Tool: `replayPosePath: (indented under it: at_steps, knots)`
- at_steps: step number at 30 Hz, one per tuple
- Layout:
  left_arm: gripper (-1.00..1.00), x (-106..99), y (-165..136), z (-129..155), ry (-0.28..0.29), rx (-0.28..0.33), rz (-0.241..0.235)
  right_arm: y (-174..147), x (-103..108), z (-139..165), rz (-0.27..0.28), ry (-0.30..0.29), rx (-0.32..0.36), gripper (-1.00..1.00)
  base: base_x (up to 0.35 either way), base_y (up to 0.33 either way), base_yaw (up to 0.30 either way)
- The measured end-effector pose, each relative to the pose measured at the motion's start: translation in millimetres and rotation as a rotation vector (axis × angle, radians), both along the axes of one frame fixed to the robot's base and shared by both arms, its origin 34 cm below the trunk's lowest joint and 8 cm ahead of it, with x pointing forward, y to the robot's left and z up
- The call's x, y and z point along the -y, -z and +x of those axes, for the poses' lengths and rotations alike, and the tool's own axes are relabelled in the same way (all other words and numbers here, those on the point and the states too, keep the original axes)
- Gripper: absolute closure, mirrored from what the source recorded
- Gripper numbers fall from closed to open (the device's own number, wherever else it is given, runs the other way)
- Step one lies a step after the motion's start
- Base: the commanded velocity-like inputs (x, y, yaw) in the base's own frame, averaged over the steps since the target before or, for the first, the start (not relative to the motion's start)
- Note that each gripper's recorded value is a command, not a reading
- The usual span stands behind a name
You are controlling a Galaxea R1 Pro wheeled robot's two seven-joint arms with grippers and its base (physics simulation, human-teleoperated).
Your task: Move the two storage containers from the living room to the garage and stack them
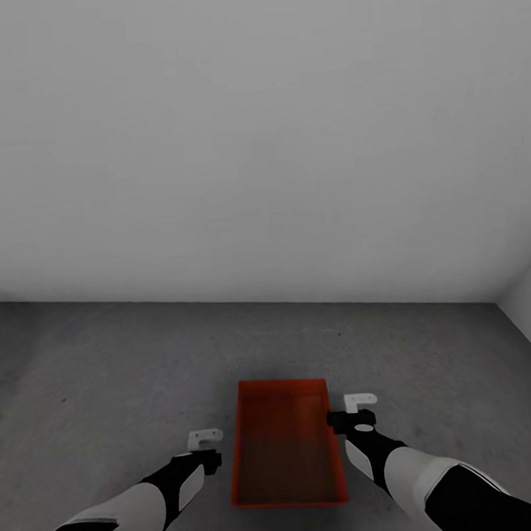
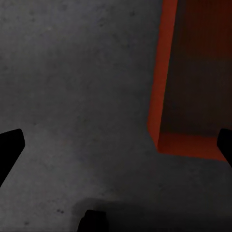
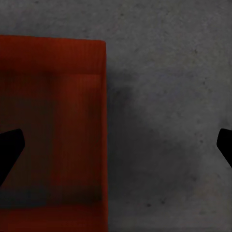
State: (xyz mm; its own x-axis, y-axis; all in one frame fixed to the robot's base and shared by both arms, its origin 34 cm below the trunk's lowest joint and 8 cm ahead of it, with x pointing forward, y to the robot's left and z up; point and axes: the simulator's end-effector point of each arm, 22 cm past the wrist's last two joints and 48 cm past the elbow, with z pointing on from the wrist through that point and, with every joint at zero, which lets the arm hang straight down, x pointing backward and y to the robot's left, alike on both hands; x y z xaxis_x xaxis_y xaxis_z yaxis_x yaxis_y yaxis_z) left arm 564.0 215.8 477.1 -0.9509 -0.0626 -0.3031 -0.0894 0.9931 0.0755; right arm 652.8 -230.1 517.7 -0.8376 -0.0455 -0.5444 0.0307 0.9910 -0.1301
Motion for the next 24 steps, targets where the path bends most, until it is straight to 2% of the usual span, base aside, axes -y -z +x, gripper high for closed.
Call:
replayPosePath:
  at_steps: [14, 20, 24]
  knots:
    - [-1.0, 0.2, 0.1, -0.4, -0.001, -0.002, -0.001, 2.0, 1.7, -3.8, -0.004, 0.002, -0.007, -1.0, 0.0, 0.0, 0.0]
    - [-1.0, 0.9, 0.1, -0.4, 0.0, -0.002, -0.002, 36.5, 9.4, -80.1, -0.022, 0.006, -0.117, -1.0, 0.0, 0.0, 0.0]
    - [-1.0, 0.3, 0.6, -1.7, 0.0, -0.005, -0.001, 43.5, 10.1, -98.7, -0.024, 0.005, -0.142, -1.0, 0.0, 0.0, 0.0]
